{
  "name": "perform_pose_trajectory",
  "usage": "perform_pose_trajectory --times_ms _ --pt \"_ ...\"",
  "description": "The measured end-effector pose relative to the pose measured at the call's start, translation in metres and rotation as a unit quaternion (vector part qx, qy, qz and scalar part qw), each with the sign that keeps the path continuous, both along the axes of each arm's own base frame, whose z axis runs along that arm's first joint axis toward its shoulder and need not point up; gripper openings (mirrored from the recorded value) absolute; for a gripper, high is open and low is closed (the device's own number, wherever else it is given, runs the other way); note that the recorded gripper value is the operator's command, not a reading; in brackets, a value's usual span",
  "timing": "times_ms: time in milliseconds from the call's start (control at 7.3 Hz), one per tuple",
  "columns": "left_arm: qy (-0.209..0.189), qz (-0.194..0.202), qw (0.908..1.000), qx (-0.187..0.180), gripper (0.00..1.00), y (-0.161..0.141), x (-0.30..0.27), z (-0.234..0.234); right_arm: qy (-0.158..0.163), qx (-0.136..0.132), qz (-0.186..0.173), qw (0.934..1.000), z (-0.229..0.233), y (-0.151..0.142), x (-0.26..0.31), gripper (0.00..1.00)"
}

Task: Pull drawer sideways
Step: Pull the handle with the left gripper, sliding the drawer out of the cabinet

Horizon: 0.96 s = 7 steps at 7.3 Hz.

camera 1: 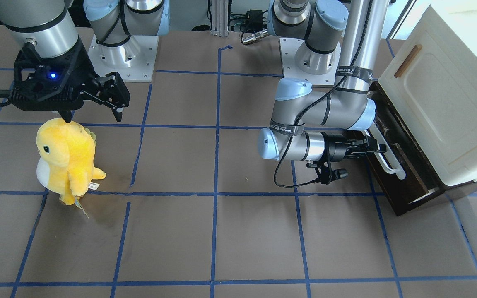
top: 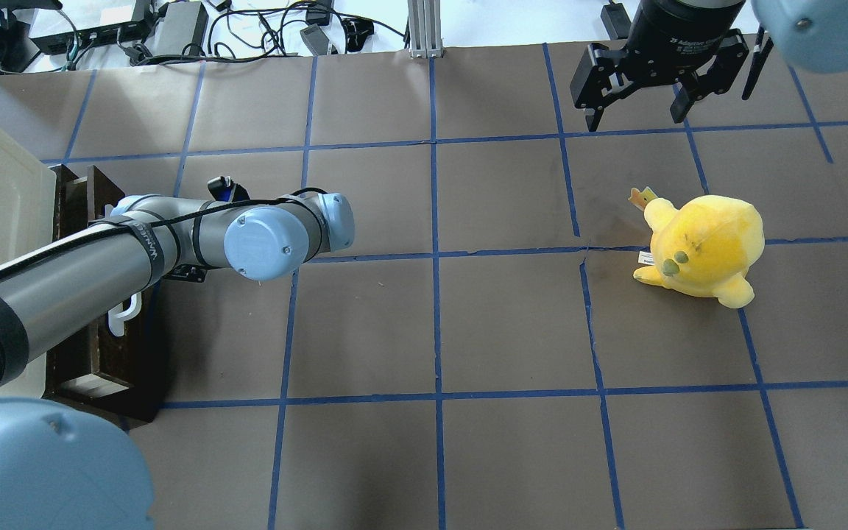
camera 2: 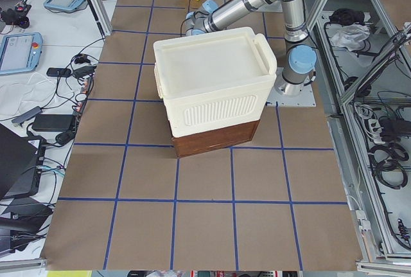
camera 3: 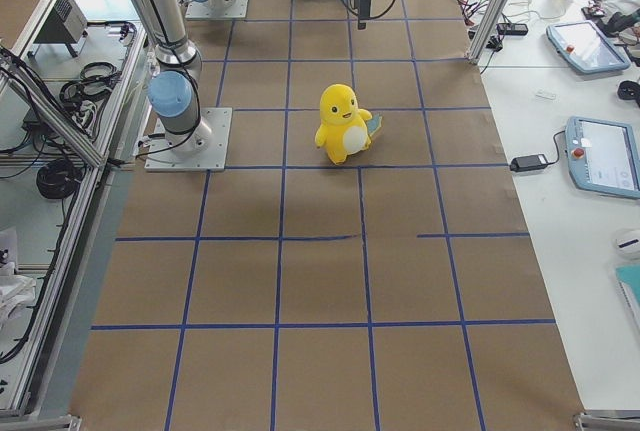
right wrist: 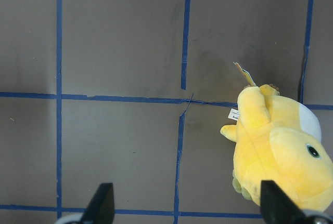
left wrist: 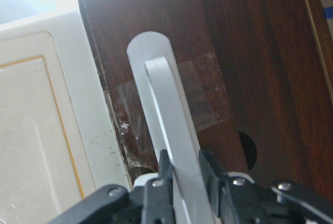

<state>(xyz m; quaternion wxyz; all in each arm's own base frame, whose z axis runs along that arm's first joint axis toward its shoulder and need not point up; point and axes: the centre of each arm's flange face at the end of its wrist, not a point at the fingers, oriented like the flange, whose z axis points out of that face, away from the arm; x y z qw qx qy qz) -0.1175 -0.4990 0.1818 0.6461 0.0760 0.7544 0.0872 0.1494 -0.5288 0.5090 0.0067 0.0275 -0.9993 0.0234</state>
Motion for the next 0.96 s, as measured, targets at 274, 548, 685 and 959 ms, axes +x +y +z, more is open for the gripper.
perform_pose_trajectory --times_ms 274,548,685,959 --pt "0.0 -0.008 1.0 -0.001 0.24 0.0 -0.008 0.0 0.0 0.0 0.0 1.0 0.0 0.0 0.0 1.0" --pt "0.001 -0.014 0.9999 -0.002 0.24 0.001 -0.015 0.0 0.0 0.0 0.0 1.0 0.0 0.0 0.0 1.0" --pt "0.001 -0.018 0.9998 -0.002 0.24 0.002 -0.019 0.0 0.0 0.0 0.0 1.0 0.0 0.0 0.0 1.0" --pt "0.001 -0.026 0.9997 -0.002 0.24 0.003 -0.026 0.0 0.0 0.0 0.0 1.0 0.0 0.0 0.0 1.0"
